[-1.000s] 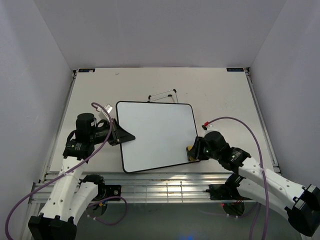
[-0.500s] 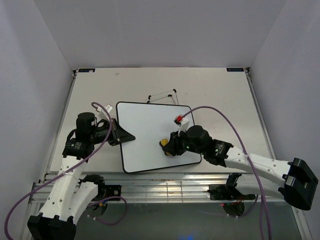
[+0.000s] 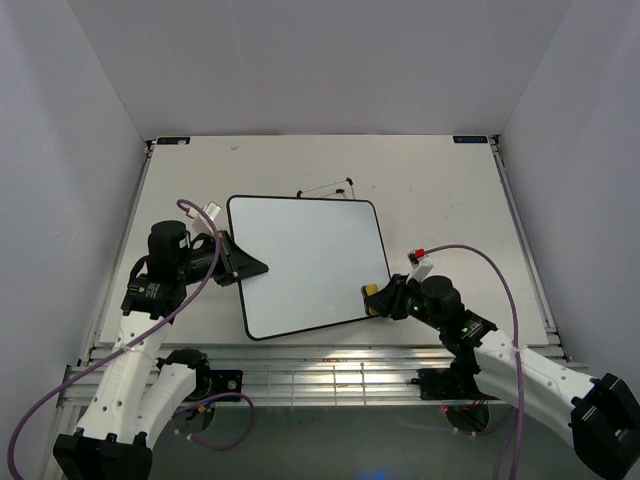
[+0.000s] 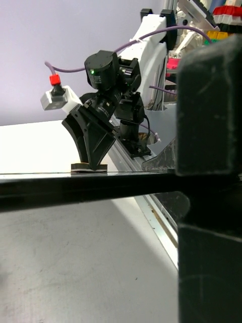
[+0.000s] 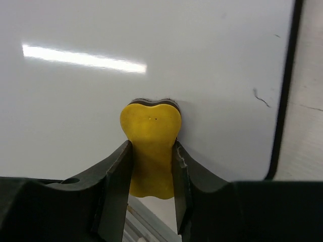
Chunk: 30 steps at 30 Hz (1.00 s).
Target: Erase the whiteboard
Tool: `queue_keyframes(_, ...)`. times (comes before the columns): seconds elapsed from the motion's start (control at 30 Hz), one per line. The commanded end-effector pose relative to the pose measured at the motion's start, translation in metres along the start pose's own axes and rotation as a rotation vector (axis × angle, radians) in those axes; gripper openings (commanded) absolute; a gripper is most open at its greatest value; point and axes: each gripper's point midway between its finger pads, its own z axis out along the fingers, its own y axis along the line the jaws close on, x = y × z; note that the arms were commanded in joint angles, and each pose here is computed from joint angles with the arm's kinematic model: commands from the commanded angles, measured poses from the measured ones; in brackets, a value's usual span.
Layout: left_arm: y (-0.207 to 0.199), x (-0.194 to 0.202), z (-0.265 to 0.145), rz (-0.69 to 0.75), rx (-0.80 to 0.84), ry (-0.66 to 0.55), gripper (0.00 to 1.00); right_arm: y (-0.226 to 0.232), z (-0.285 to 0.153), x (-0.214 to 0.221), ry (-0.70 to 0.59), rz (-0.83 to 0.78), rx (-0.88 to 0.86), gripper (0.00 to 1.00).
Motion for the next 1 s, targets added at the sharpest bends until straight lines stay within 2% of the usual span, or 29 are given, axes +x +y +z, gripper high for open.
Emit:
queue_keyframes(0.0,-0.076,-0.024,-0.023,0.160,0.250,-0.064,0.00,-0.053,-0.010,0.048,0.148,0.148,0.155,0.08)
queue_keyframes(0.1,-0.087,-0.022,-0.026,0.171,0.295,-0.043,0.00,-0.065,-0.013,0.053,0.200,0.223,0.166,0.08)
queue_keyframes(0.3,-0.096,-0.012,-0.029,0.175,0.355,0.002,0.00,-0.092,-0.014,0.024,0.167,0.310,0.203,0.08)
queue_keyframes(0.53,-0.095,-0.014,-0.028,0.164,0.346,-0.004,0.00,-0.107,-0.018,-0.036,0.092,0.239,0.275,0.08)
queue_keyframes(0.63,-0.087,-0.025,-0.024,0.144,0.271,-0.049,0.00,-0.093,-0.027,-0.069,-0.007,0.183,0.262,0.08)
queue_keyframes(0.67,-0.083,-0.029,-0.022,0.136,0.242,-0.070,0.00,-0.083,-0.032,-0.085,-0.075,0.151,0.235,0.08)
queue_keyframes(0.77,-0.078,-0.029,-0.020,0.126,0.215,-0.065,0.00,-0.056,-0.036,-0.100,-0.132,0.085,0.112,0.08)
queue_keyframes(0.8,-0.078,-0.029,-0.020,0.126,0.214,-0.066,0.00,-0.037,-0.034,-0.105,-0.133,0.034,0.018,0.08)
queue_keyframes(0.97,-0.077,-0.029,-0.020,0.119,0.214,-0.063,0.00,0.006,-0.013,-0.088,-0.015,-0.086,-0.137,0.08)
